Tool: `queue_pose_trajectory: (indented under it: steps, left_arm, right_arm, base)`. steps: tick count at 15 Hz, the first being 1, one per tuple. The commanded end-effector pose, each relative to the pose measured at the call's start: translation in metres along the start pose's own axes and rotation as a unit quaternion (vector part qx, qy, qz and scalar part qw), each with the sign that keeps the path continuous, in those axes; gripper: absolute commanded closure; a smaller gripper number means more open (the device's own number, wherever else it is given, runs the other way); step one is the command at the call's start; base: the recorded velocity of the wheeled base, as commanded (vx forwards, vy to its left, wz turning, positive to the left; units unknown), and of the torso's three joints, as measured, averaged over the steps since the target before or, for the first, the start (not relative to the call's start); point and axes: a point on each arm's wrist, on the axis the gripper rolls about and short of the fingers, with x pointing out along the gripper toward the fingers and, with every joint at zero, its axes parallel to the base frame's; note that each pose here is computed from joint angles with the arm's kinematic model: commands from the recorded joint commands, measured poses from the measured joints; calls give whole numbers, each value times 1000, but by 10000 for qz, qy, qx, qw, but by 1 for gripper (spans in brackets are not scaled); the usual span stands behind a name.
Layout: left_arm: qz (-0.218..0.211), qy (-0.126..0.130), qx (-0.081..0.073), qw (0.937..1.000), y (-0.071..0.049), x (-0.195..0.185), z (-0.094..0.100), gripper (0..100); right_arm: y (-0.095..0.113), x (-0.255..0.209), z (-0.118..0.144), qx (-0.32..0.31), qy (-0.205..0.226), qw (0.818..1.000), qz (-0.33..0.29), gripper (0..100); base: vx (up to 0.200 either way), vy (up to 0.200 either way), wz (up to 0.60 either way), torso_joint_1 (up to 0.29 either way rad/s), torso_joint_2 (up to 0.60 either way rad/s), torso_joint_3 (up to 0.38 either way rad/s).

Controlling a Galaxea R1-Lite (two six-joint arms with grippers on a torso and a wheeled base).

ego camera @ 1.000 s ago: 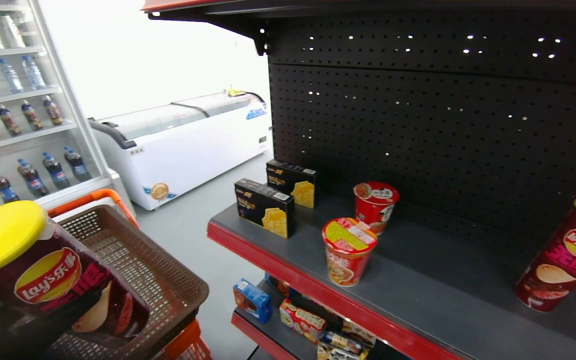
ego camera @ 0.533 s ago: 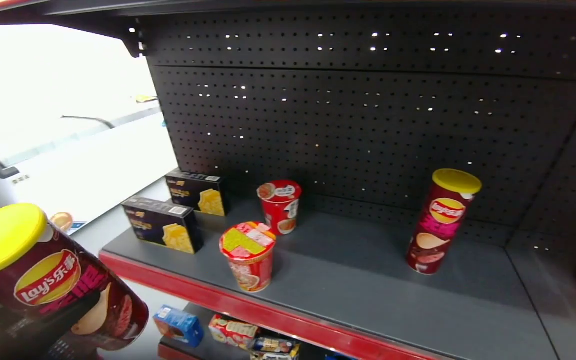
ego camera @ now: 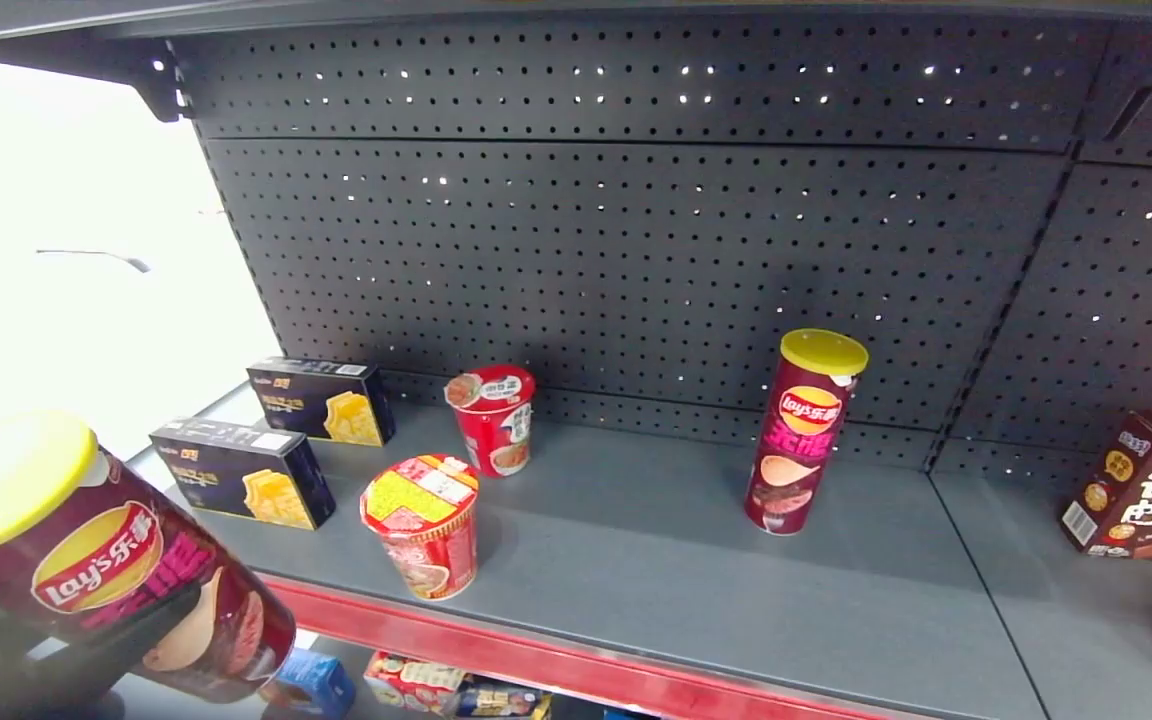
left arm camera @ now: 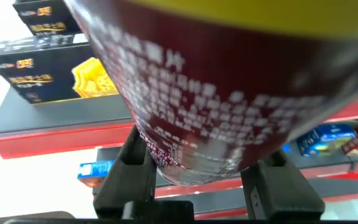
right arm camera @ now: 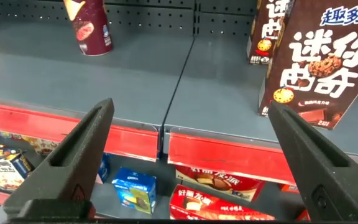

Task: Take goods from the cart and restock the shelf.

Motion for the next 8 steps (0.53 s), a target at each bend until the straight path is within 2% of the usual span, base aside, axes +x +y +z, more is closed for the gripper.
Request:
queue_pose_trajectory:
  steps: [1, 4, 5, 7, 8]
  left_arm:
    - [81, -29, -2, 10000, 1, 0, 1, 100]
    - [184, -75, 12, 9998, 0, -3, 0, 100]
    - [246, 19, 11, 9997, 0, -3, -4, 100]
    - [469, 27, 37, 9989, 0, -6, -9, 100]
    - [624, -105, 81, 9980, -1, -12, -8, 100]
  right_arm:
    - [0, 0, 0, -5, 6, 10000, 1, 0]
    - [0, 0, 0, 3, 6, 10000, 1, 0]
    - [0, 0, 0, -5, 6, 10000, 1, 0]
    - [0, 0, 0, 3, 6, 10000, -6, 0]
    - [0, 0, 0, 3, 6, 10000, -6, 0]
  base:
    - [0, 0, 0, 0, 0, 0]
    - [0, 0, 0, 0, 0, 0]
    - [0, 0, 0, 0, 0, 0]
    - [0, 0, 0, 0, 0, 0]
    - [0, 0, 0, 0, 0, 0]
